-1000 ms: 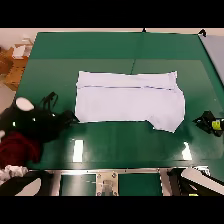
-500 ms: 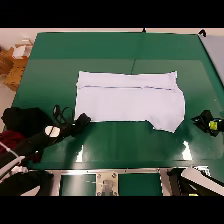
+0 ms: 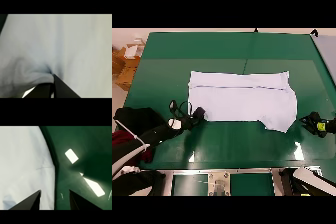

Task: Fold the shirts.

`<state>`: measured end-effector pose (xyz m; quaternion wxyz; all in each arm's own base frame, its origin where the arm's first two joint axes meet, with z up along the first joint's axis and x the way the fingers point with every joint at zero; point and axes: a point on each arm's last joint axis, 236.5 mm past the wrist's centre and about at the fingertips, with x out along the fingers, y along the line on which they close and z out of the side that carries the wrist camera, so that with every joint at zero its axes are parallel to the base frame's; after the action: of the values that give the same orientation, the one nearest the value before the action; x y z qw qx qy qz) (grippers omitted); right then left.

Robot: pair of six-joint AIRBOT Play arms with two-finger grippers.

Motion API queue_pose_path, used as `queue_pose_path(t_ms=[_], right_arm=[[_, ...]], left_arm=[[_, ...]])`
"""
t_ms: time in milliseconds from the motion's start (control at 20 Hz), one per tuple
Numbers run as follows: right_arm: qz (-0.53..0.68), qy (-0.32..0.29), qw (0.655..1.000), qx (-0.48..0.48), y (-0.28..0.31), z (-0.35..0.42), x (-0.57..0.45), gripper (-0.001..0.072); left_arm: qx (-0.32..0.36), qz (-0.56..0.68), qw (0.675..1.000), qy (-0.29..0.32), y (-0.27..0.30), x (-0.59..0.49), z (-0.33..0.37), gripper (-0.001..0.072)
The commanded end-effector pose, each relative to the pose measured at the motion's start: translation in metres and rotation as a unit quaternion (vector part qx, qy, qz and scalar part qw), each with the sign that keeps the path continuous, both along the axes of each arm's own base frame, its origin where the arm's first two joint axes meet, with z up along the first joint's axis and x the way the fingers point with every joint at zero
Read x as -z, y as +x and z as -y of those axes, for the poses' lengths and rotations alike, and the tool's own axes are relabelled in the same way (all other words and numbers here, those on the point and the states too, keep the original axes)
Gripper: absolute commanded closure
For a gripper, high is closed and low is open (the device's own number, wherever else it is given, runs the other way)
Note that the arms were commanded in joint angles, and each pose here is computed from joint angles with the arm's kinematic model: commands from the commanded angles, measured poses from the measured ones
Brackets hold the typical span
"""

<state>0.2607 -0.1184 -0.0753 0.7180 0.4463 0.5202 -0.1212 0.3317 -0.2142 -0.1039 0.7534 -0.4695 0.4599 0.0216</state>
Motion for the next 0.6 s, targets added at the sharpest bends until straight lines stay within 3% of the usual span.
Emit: queue_pose_path(t_ms=[0, 150, 400, 550], right_arm=[[-0.054, 0.005, 0.998, -0.017, -0.025, -0.006, 0.010, 0.0275], [-0.046, 0.028, 0.998, -0.016, -0.022, -0.016, 0.010, 0.0277], [-0.051, 0.124, 0.991, -0.007, -0.019, -0.059, 0.037, 0.0278], [-0.068, 0.139, 0.987, -0.036, -0.022, -0.084, 0.054, 0.0278]], left_arm=[[0.030, -0.003, 1.000, 0.005, -0.005, 0.002, 0.008, 0.0674], [0.036, 0.001, 0.999, 0.011, -0.005, 0.002, 0.007, 0.0683], [0.036, 0.001, 0.999, 0.011, -0.005, 0.002, 0.008, 0.0683], [0.035, 0.001, 0.999, 0.011, -0.005, 0.001, 0.007, 0.0683]])
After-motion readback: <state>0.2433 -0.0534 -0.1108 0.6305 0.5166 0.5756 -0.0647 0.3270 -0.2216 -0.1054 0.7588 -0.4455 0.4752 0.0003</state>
